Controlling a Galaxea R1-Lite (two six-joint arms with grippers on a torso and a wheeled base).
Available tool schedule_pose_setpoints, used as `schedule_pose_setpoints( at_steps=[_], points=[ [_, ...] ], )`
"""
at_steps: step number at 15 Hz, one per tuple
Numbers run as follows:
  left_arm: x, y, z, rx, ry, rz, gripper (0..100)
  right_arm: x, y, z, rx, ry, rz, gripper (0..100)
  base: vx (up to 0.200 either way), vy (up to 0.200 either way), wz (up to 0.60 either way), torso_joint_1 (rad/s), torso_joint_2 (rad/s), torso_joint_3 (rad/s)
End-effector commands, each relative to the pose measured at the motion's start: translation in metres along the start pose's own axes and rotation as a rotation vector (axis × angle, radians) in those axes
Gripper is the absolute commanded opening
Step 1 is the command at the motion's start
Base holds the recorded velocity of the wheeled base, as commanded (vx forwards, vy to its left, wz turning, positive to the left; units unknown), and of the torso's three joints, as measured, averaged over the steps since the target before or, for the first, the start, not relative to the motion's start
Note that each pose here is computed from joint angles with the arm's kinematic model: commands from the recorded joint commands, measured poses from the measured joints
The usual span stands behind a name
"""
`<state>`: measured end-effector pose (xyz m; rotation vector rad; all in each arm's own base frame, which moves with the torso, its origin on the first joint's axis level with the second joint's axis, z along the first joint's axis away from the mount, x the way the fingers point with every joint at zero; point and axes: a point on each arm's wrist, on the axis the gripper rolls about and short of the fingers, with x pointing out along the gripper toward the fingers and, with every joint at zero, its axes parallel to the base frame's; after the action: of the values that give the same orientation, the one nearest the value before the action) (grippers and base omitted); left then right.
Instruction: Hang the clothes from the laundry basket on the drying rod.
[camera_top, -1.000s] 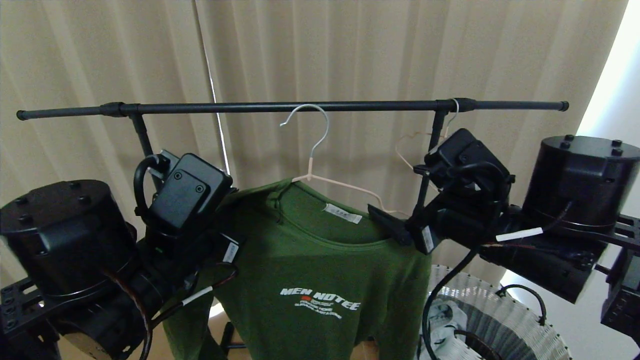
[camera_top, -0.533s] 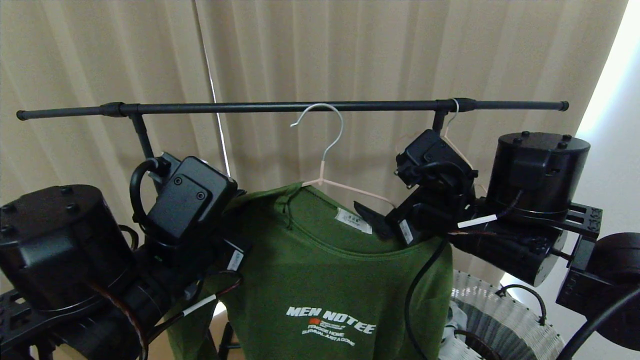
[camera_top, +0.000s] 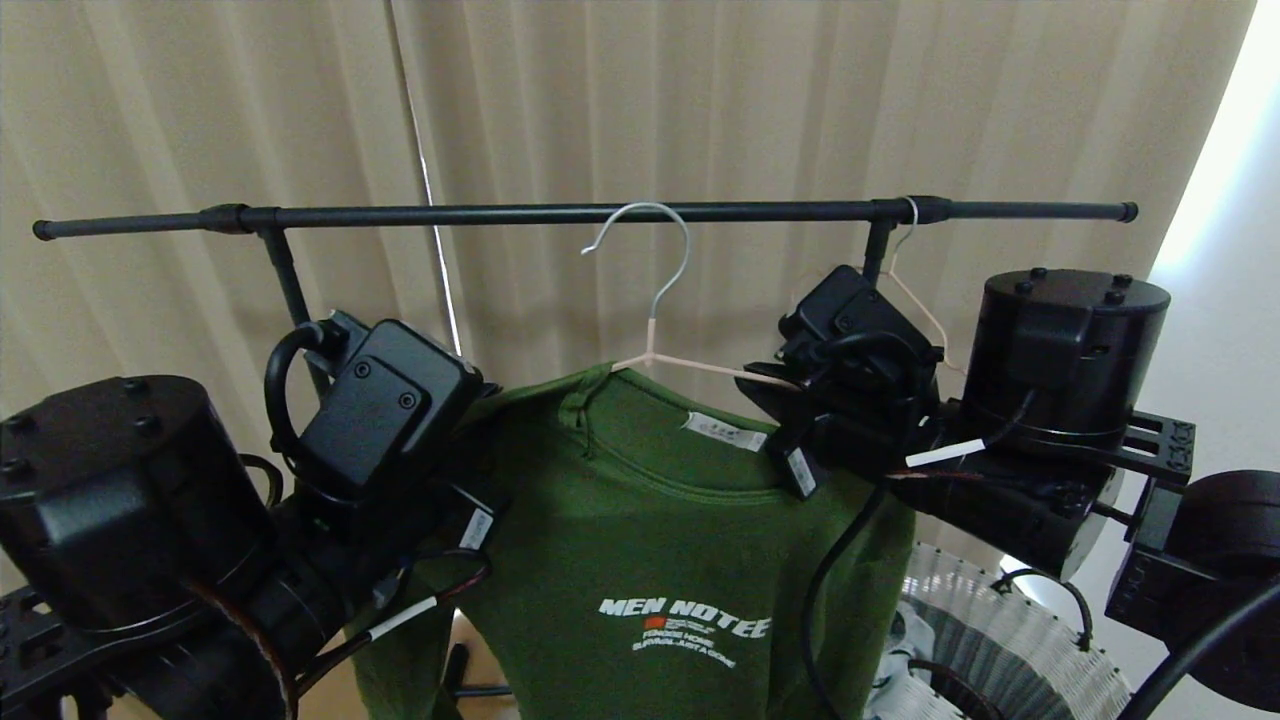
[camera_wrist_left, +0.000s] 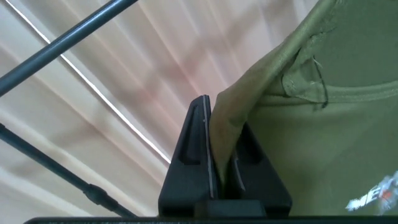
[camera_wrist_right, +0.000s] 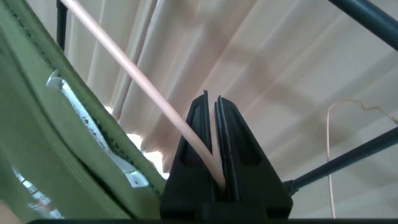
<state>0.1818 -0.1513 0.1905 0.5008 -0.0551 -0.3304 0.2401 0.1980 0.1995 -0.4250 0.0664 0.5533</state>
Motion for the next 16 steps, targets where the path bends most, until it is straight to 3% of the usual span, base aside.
schedule_pose_setpoints(
  at_steps=[1,6,7,13,16],
  points=[
    [0.0,0.001,-0.001,0.001,0.005,0.007,0,-0.001,0.0,0.001,0.0,-0.001,-0.005,0,0.0,0.0,0.0,0.0,0.0,0.0],
    [-0.001,0.0,-0.002,0.007,0.006,-0.001,0,-0.006,-0.002,0.003,0.004,-0.014,-0.008,0,0.0,0.0,0.0,0.0,0.0,0.0],
    [-0.002,0.0,-0.002,0.001,0.004,-0.003,100,-0.007,-0.002,0.003,0.004,-0.014,-0.008,0,0.0,0.0,0.0,0.0,0.0,0.0],
    [-0.02,-0.005,0.0,-0.029,-0.032,-0.058,100,-0.034,-0.021,-0.005,0.016,-0.001,-0.077,0,0.0,0.0,0.0,0.0,0.0,0.0],
    [-0.03,-0.004,-0.001,-0.104,-0.041,-0.073,100,-0.055,-0.041,-0.009,0.036,-0.009,-0.147,0,0.0,0.0,0.0,0.0,0.0,0.0]
  ],
)
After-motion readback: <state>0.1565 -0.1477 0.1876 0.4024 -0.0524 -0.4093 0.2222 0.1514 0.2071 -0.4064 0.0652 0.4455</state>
